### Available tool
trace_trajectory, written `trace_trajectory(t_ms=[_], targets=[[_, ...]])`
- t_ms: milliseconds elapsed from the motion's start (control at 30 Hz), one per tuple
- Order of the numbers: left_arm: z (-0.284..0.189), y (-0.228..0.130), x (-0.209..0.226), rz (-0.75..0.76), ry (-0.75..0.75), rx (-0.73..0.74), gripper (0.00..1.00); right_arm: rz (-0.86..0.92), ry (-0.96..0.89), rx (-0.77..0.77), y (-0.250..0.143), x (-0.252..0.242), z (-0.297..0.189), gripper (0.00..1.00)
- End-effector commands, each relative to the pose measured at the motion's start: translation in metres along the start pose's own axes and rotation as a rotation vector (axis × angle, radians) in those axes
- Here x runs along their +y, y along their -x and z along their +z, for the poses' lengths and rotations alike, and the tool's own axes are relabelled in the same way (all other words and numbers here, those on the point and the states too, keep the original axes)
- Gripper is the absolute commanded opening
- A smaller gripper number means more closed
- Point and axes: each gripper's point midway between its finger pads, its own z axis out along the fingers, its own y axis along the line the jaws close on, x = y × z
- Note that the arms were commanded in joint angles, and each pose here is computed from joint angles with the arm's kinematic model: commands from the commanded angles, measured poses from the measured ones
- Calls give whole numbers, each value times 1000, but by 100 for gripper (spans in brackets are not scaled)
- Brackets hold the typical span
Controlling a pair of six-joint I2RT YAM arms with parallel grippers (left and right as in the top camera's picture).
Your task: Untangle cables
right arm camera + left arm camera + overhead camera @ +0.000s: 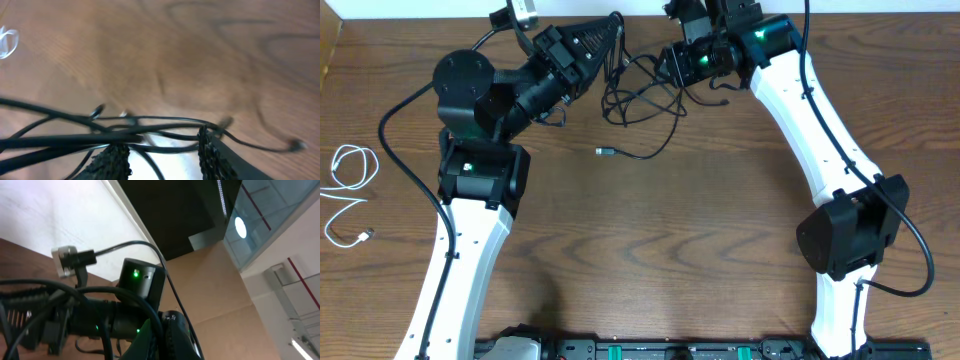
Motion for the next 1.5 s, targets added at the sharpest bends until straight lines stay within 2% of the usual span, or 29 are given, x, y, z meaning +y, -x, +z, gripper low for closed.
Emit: trace_trajectory(t_ms=[0,33,200,367,500,600,800,867,933,1067,1267,1367,1467], targets=[[-3,-5,-13,-7,-34,37,8,57,-137,-40,9,-25,-2,35],[-3,-7,-13,-6,-36,45,8,73,-155,-49,10,-29,-3,32],[-4,-12,-14,-6,-44,73,8,132,-150,-77,16,-33,-5,3],[-4,-12,-14,21,-45,73,8,147,-148,-61,12,-34,-5,1],[-4,-16,1,143,6,89,8,168,-170,-104,22,-49,-26,1],[-7,-20,39,155,152,92,8,184,-160,-168,36,-57,-60,1],[-45,-17,137,105,626,6,8,222,-219,-297,50,-81,-144,1],[-58,-13,155,133,732,-17,8,239,-247,-343,50,-89,-177,1],[-64,-11,161,161,776,-24,8,249,-267,-376,50,-94,-200,1],[-66,-11,162,163,786,-27,8,263,-235,-406,44,-90,-233,1],[-61,-11,158,165,756,-21,8,268,-120,-289,21,-69,-218,1],[-50,-10,144,182,672,-10,8,268,-90,-237,14,-57,-204,1],[-29,-6,113,239,503,5,8,255,-66,-204,10,-44,-194,1]])
